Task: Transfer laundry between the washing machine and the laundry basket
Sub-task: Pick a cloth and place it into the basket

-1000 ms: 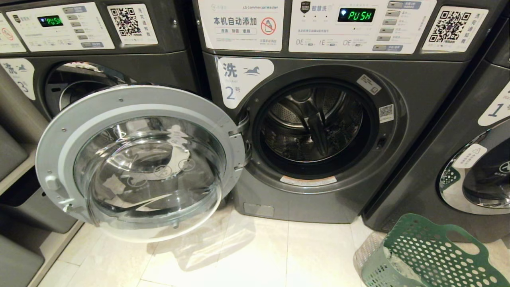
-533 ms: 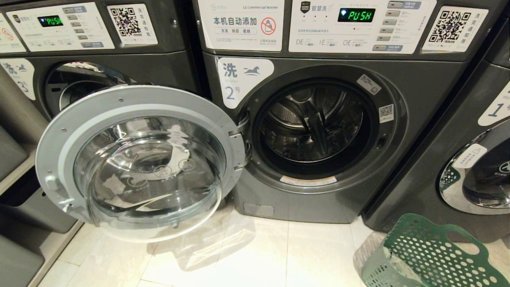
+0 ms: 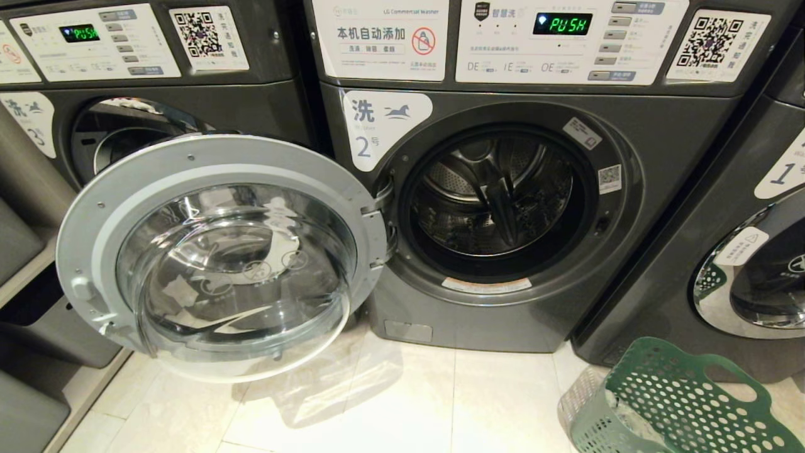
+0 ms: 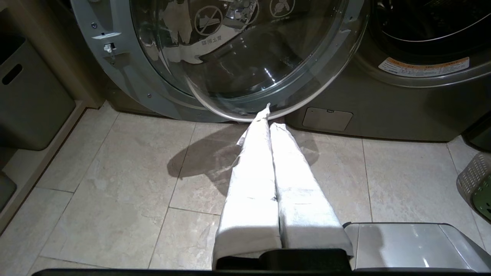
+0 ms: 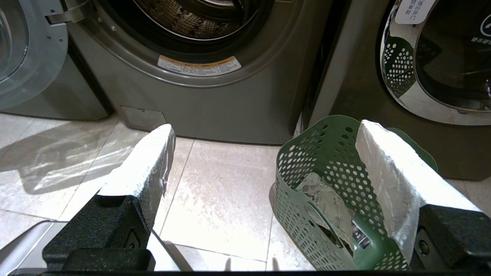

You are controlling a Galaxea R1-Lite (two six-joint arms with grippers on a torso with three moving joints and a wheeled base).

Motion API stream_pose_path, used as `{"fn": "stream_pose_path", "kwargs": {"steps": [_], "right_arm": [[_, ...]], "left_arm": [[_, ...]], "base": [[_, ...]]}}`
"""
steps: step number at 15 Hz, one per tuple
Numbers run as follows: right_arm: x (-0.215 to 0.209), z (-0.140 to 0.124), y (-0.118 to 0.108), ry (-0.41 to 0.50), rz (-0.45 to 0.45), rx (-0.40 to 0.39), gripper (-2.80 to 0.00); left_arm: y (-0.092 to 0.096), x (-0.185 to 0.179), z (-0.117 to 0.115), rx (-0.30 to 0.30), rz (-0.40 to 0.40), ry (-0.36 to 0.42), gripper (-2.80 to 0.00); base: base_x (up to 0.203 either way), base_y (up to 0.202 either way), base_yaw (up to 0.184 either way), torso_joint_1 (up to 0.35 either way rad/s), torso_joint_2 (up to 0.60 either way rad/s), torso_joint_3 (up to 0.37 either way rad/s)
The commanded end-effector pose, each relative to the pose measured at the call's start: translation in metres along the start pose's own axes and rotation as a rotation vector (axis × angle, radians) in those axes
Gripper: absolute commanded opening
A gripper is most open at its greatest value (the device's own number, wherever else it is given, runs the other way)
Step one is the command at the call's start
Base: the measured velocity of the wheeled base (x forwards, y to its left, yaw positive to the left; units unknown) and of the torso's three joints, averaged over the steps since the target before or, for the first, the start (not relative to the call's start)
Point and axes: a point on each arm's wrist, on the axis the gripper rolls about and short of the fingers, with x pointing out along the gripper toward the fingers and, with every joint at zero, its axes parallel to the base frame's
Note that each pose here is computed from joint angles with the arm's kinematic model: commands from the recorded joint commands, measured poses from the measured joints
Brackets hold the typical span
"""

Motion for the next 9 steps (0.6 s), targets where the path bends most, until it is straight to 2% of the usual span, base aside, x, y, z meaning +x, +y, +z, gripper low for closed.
{"fn": "stream_pose_path", "kwargs": {"steps": [1,9], "right_arm": [[-0.0001,0.0,0.0,-0.002,-0.001,-0.001,0.0],[-0.0001,0.0,-0.0001,-0.002,-0.003,0.009,0.0]], "left_arm": [[0.0,0.0,-0.0005,0.0,0.0,0.0,-2.8],[0.0,0.0,-0.0005,-0.002,0.0,0.0,-2.8]], "base": [[0.0,0.0,0.0,0.0,0.0,0.0],[0.0,0.0,0.0,0.0,0.0,0.0]]}}
